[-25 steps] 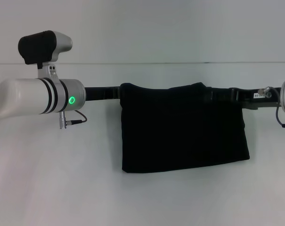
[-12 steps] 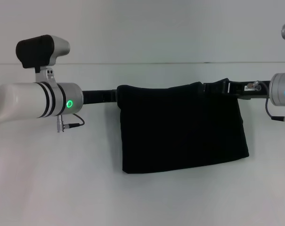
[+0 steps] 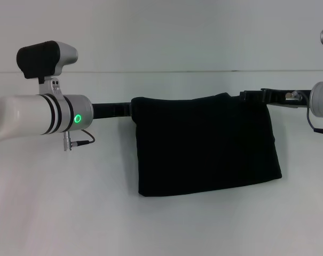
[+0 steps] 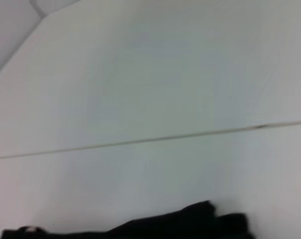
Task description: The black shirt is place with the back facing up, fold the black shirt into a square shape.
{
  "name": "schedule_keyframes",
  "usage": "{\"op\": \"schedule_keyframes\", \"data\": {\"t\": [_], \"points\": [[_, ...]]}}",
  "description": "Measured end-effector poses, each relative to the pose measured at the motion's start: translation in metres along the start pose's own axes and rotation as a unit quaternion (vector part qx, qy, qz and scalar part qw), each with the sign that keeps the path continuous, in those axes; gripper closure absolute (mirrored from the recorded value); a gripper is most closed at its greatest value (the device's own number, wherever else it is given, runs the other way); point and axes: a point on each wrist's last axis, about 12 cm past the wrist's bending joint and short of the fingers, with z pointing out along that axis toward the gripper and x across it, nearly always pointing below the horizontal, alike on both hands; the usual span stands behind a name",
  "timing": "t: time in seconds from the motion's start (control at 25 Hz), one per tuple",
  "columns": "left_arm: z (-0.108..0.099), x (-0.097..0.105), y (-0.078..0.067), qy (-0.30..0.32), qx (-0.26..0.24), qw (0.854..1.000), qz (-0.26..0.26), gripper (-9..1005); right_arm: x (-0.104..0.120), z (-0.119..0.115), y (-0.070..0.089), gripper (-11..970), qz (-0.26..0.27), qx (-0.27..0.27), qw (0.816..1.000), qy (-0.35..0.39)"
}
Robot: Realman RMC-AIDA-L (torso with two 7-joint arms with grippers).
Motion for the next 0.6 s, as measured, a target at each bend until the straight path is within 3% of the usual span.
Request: {"op": "schedule_keyframes", "data": {"t": [0.2,0.6], "points": [[-0.001,-0.001,0.001,-0.002,-0.001,1.0,-0.003,963,0.0,-0.009,-0.005,200,0.003,-0.015,1.0,0.0],[-0.007,-0.01,0.006,-0.011,-0.002,1.0,-0.011,945,-0.008,-0.043,-0.008,208,-0.016,-0.101,0.994,-0.025]]}}
